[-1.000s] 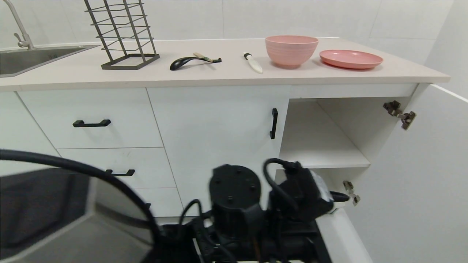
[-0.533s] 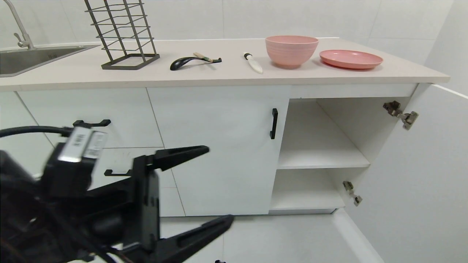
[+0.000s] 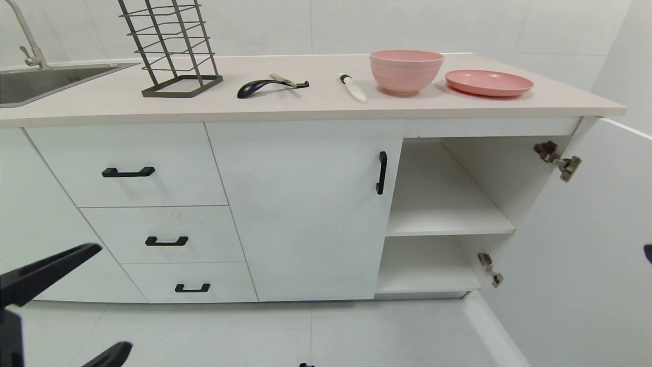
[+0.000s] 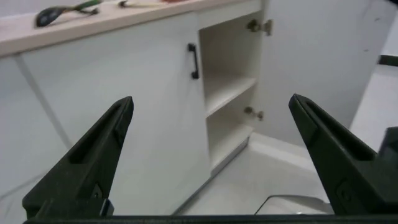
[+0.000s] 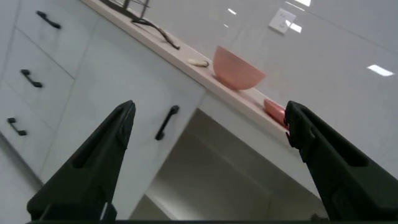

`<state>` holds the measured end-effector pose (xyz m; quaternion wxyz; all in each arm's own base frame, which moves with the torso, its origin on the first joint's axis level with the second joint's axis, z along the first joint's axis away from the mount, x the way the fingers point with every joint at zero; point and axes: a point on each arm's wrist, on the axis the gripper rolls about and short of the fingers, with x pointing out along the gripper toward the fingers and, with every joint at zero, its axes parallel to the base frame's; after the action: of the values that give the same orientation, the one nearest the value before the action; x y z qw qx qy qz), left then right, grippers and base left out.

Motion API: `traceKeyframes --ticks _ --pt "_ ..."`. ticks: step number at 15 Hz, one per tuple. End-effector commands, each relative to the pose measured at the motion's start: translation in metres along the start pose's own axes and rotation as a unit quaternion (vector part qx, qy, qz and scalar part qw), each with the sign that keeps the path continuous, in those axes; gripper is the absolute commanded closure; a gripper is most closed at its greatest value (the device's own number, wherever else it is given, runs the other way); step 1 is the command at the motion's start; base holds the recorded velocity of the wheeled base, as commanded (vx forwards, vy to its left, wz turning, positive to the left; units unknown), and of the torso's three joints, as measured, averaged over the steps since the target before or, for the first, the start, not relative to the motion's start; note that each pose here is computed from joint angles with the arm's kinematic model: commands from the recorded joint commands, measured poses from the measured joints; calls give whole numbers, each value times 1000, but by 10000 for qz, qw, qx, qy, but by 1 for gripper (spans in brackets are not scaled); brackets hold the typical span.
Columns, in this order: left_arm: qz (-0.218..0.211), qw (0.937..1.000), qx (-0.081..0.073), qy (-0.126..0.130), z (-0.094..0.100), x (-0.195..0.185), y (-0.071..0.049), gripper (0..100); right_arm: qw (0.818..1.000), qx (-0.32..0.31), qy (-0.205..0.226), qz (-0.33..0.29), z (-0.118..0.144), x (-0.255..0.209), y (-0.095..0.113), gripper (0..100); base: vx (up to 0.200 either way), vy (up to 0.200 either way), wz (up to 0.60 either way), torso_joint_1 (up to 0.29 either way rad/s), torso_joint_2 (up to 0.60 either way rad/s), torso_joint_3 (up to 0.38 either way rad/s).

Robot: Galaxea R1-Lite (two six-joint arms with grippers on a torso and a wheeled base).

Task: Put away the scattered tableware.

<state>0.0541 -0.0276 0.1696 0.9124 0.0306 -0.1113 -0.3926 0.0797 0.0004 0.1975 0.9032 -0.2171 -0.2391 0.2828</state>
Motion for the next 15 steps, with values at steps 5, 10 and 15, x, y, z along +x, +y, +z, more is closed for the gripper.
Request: traceKeyframes --ticks 5,10,15 --pt "1208 9919 345 180 -44 -75 -50 0 9979 343 -2 554 11 -80 88 0 0 0 0 0 0 0" --pt "2648 9567 -118 1202 -66 -80 -46 0 9821 1255 1388 -233 -21 -93 104 0 0 0 0 0 0 0" --pt "3643 9225 -294 1243 -67 -83 -42 0 9218 1693 2699 -2207 -37 -101 104 0 0 0 0 0 0 0"
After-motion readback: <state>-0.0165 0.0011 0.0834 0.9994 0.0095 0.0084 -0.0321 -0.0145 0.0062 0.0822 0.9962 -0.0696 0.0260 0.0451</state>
